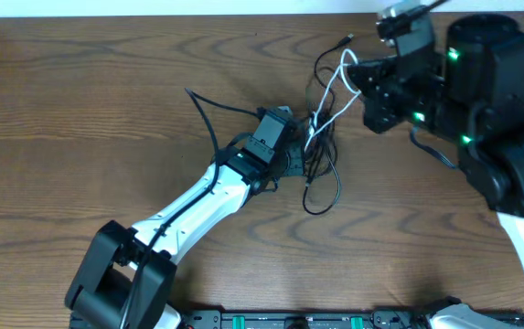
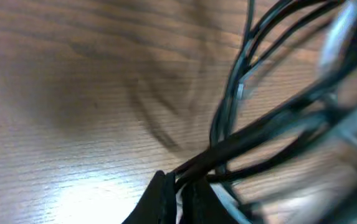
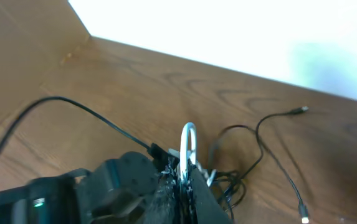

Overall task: Untangle cables
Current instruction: 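Pull the white cable rightward off the table with the right gripper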

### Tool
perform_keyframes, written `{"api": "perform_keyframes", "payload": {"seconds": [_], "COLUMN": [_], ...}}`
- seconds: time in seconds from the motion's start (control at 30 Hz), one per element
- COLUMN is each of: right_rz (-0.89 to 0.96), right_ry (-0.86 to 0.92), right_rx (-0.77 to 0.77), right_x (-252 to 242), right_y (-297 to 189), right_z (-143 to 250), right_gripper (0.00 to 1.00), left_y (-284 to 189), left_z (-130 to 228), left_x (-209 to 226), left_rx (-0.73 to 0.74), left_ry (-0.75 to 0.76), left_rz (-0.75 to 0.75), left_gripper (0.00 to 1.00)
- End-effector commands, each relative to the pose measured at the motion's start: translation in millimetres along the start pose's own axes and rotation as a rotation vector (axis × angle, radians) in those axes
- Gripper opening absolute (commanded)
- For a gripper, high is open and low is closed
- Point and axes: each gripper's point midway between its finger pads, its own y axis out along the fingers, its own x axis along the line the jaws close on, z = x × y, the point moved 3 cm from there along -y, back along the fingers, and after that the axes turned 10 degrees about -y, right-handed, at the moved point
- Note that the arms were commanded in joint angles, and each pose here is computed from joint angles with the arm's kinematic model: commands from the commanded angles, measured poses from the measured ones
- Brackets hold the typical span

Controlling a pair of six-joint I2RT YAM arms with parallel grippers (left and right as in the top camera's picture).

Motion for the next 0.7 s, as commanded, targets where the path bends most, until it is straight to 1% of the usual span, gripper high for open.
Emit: {"api": "perform_keyframes", "payload": {"seconds": [0.0, 0.13, 0.2, 0.3, 0.4, 0.5, 0.6, 0.67], "right_rz": [0.043, 0.087, 0.132, 0.347, 0.682, 0.916, 1.08, 1.139], "right_ry": [0.008, 0.022, 0.055, 0.155, 0.273, 0.337, 0.379, 0.391], "right_rx": [-0.076, -0.106, -0.092, -0.019, 0.073, 0.145, 0.212, 0.247], "right_x": [-5.3, -15.7, -25.9, -59.9, -102.4, -125.6, -138.3, -142.8], "right_y": [-30.0, -47.0, -50.6, -56.6, -74.3, -89.4, -98.8, -99.6], "right_z": [-11.3, -13.1, -8.5, 10.5, 37.9, 58.7, 76.4, 84.0], "right_gripper": [0.01, 0.01, 0.01, 0.01, 0.01, 0.01, 0.01, 0.01], "left_y": [5.9, 2.4, -1.2, -5.4, -7.6, -10.4, -14.5, -16.6], "left_z": [-4.8, -15.5, -20.3, -24.3, -25.4, -27.2, -29.2, -31.5], "left_x": [10.9, 33.6, 45.8, 59.9, 70.1, 81.7, 96.7, 104.4], "left_rx": [-0.037, -0.14, -0.191, -0.227, -0.217, -0.213, -0.222, -0.229], "left_ry": [-0.016, -0.132, -0.189, -0.231, -0.246, -0.289, -0.406, -0.459], "left_rz": [-0.065, -0.199, -0.264, -0.327, -0.358, -0.389, -0.424, -0.438], "left_gripper": [0.08, 0.08, 0.08, 0.08, 0.08, 0.08, 0.08, 0.08]}}
